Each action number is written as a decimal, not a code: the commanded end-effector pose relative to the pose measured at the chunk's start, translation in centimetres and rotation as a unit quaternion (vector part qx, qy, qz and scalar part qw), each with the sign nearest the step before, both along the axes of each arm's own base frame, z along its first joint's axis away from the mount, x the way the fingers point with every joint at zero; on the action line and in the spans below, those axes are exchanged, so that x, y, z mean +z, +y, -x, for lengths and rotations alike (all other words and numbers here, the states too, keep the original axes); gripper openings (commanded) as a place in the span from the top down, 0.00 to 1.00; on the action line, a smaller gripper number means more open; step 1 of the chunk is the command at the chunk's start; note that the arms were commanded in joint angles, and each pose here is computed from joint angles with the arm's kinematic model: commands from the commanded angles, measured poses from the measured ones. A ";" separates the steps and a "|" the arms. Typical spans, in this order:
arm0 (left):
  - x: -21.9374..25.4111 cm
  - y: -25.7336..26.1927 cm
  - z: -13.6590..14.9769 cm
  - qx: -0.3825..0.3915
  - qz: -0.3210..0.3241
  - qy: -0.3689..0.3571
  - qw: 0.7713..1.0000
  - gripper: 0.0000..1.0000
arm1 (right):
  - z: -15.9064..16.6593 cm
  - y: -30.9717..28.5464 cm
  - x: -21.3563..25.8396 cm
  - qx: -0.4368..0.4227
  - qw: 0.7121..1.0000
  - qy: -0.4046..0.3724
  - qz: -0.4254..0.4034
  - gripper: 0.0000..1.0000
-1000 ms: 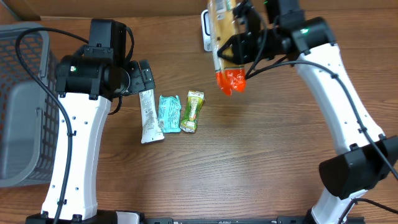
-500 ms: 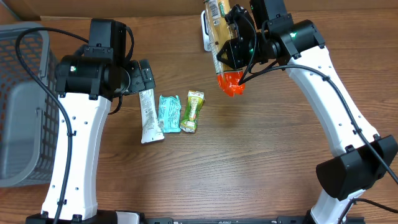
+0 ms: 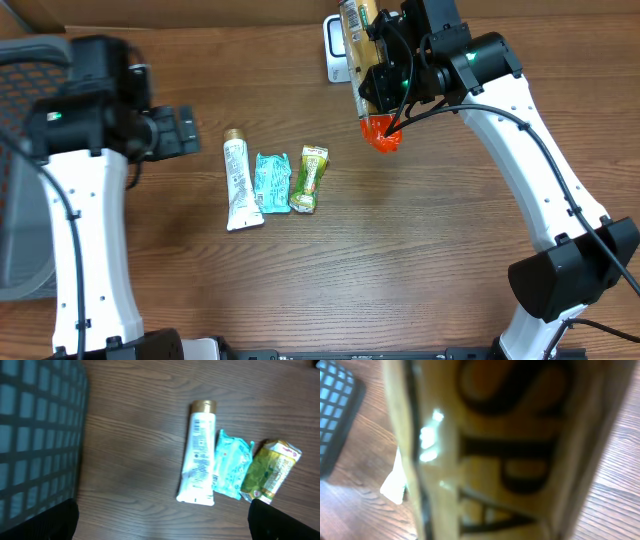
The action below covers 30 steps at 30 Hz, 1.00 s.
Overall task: Scan the item barcode
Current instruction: 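Lift the spaghetti pack and carry it toward the white scanner, then hold the spaghetti barcode over the scanner with the right gripper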
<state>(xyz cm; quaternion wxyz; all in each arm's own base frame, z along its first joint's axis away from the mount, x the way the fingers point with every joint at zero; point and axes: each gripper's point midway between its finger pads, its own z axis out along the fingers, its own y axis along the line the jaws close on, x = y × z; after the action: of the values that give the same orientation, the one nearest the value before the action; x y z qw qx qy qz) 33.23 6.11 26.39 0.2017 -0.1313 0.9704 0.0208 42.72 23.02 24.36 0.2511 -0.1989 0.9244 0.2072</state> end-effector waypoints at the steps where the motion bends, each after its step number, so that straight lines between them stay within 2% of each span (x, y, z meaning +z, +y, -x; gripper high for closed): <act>1: 0.3 0.7 -0.4 -0.029 0.029 -0.016 0.999 0.00 | -0.4 -0.4 3.0 -0.002 0.999 -0.049 -0.001 0.96; 6: 0.6 1.2 -0.5 -0.023 0.061 -0.032 0.997 0.00 | -0.6 -0.7 2.9 -0.009 0.999 -0.052 0.008 0.96; 13: 1.1 -0.8 -1.1 -0.121 0.077 -0.052 0.988 0.01 | -1.1 -1.4 2.8 -0.023 0.998 -0.061 0.026 0.96; 18: 1.1 0.1 -1.5 -0.113 0.054 -0.056 0.991 0.00 | -3.4 -3.9 2.3 -0.086 0.982 -0.113 0.123 0.96; 21: 1.0 0.3 -1.4 -0.110 0.047 -0.053 0.991 0.00 | -4.7 -3.8 1.7 -0.090 0.970 -0.144 0.173 0.96; 23: 1.0 0.3 -1.4 -0.110 0.047 -0.053 0.991 0.00 | -5.7 -3.8 1.4 -0.109 0.959 -0.165 0.202 0.96; 30: 1.0 0.3 -1.4 -0.110 0.047 -0.053 0.991 0.00 | -11.6 -3.9 1.2 -0.146 0.859 -0.302 0.387 0.96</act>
<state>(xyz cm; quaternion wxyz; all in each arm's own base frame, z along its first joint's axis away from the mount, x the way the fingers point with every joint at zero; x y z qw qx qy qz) 34.33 6.32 27.29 0.2437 -0.0475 0.9669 -0.0595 52.66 21.52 23.08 0.4251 -0.1978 0.8741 -0.1272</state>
